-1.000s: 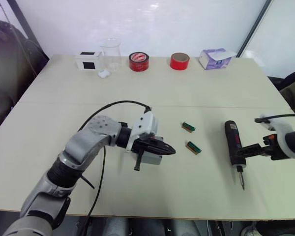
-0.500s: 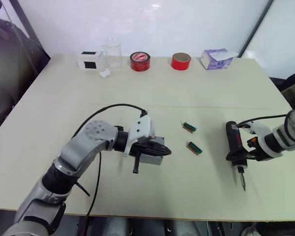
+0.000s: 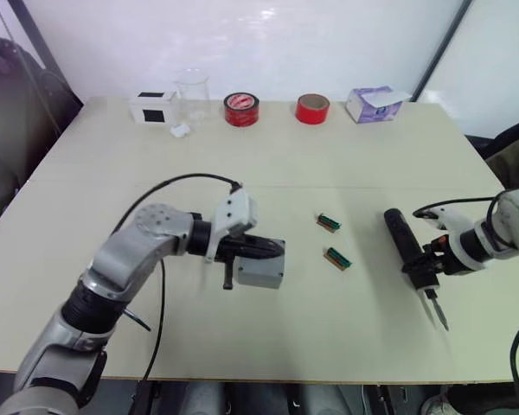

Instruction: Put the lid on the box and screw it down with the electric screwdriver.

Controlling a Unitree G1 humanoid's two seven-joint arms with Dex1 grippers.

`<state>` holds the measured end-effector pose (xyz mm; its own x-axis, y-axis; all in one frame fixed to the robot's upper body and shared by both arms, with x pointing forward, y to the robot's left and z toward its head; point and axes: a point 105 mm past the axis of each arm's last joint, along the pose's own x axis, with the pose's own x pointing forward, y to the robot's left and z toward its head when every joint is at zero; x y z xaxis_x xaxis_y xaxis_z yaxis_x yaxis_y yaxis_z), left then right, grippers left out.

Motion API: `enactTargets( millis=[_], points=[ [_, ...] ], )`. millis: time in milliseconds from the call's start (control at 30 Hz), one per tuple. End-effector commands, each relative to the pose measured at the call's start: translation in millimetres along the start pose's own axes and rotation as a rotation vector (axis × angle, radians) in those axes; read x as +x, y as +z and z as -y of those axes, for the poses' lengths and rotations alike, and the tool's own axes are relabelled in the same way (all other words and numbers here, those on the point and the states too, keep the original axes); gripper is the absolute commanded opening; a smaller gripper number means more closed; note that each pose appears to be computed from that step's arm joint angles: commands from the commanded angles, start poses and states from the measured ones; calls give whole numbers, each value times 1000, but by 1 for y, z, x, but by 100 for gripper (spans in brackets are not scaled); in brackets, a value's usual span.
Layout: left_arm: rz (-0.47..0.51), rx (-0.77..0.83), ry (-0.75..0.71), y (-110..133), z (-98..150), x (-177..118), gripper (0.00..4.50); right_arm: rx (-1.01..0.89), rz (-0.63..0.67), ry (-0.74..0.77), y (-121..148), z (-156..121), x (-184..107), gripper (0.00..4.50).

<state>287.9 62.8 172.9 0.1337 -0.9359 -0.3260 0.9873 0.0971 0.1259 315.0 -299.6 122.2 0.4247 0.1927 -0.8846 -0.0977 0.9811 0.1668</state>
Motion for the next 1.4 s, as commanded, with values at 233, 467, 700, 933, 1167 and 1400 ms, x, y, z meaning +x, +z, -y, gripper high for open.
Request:
enactTargets(
  millis=[233, 467, 700, 933, 1167, 1400],
  points=[
    [-30, -10, 47, 1, -24, -31, 0, -45, 1213, 281, 104, -77, -130, 177],
    [-64, -6, -28, -1, -21, -22, 0, -330, 1299, 662, 54, -199, -132, 177],
    [-125, 38, -104, -9, -12, -6, 0, -502, 1233, 678, 21, -237, -94, 177],
    [-185, 76, -111, -25, -8, 6, 0, -527, 1204, 640, 12, -236, -67, 177],
    [-205, 74, -107, -32, -8, 9, 0, -546, 1204, 568, 16, -224, -52, 177],
    [-206, 69, -115, -33, -8, 9, 0, -570, 1156, 572, 8, -222, -42, 177]
  ],
)
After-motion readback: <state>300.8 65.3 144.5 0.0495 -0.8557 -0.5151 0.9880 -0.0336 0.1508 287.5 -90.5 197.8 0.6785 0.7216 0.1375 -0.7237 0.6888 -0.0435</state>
